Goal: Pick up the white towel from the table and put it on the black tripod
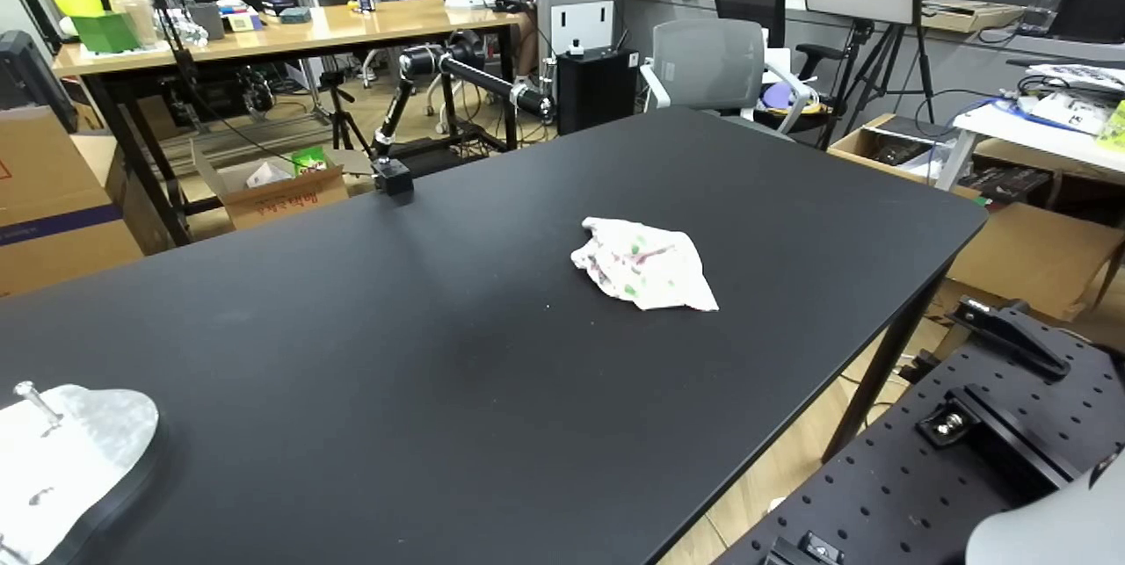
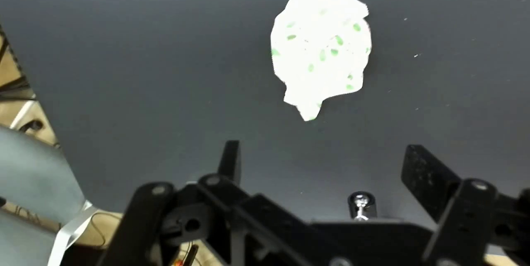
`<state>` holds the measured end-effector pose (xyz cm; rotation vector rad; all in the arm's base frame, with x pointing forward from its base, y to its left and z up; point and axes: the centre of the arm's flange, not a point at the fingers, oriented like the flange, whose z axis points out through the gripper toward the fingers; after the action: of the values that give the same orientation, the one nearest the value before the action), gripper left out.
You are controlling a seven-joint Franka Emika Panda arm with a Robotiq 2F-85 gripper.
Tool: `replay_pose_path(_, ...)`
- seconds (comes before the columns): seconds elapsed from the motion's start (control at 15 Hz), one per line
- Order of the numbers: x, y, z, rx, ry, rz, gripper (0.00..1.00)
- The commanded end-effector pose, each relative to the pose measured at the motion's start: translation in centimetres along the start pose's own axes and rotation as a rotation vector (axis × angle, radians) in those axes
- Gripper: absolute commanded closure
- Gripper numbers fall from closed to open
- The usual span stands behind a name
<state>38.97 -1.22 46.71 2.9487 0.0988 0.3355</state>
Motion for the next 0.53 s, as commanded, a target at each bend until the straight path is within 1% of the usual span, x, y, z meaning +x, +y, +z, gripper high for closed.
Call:
replay_pose_path(0.0, 0.0, 1.0, 4.7, -0.092, 0.055, -0.032, 0.0)
replay_pose_path(0.13, -0.1, 1.2, 7.2, -0.075, 0.024, -0.084, 0.0)
replay_pose_path(0.27, -0.3, 0.8, 9.4, 0.009, -0.027, -0.145, 0.0)
replay_pose_path(0.4, -0.7, 0.5, 11.5, 0.09, -0.085, -0.236, 0.0)
replay_pose_path(0.47, -0.7, 0.6, 12.1, 0.12, -0.093, -0.259, 0.0)
